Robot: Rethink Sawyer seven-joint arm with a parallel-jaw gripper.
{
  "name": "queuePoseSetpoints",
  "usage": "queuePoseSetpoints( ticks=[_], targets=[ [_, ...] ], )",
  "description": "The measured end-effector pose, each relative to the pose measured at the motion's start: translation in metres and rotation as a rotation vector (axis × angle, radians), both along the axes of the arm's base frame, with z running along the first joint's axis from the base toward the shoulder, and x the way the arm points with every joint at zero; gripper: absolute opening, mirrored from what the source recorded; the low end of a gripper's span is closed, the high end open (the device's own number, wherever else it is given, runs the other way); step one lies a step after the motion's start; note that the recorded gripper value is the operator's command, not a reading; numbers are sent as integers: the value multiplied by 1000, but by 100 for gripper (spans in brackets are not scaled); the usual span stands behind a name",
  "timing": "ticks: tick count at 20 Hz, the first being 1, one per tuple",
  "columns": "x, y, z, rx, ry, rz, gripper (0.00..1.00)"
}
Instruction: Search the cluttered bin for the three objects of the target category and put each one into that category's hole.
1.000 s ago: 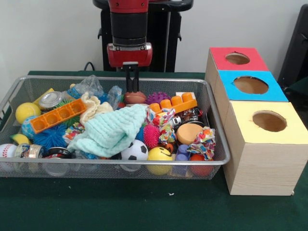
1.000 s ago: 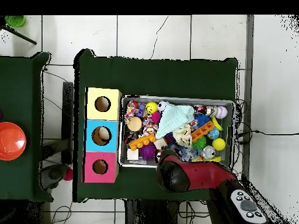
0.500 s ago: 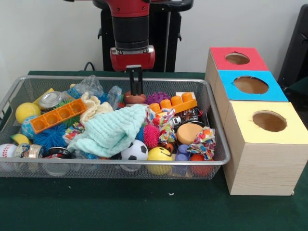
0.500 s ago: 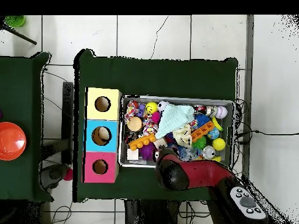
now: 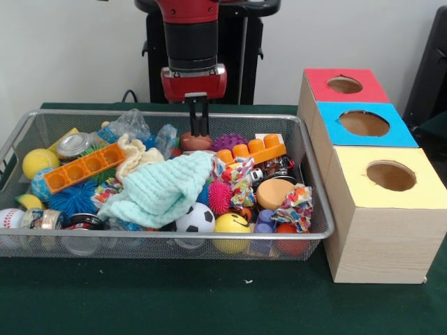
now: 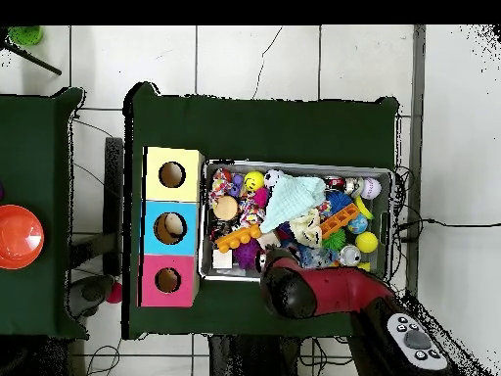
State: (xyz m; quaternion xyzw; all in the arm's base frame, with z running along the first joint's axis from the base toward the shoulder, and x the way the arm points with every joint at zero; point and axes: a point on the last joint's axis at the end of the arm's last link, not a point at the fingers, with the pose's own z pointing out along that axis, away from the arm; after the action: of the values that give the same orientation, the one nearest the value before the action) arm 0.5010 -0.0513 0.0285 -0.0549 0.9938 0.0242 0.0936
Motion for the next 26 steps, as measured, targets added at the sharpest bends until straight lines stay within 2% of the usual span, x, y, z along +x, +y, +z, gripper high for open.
queuePoseSetpoints(
  ticks=[5,9,15,26],
  targets=[
    [6,-16,21,-9,54,-12,0],
    [10,-32,35,-19,73,-29,0],
    [10,-52,44,-43,64,-31,0],
    [-7,-75,33,-103,59,59,0]
  ],
)
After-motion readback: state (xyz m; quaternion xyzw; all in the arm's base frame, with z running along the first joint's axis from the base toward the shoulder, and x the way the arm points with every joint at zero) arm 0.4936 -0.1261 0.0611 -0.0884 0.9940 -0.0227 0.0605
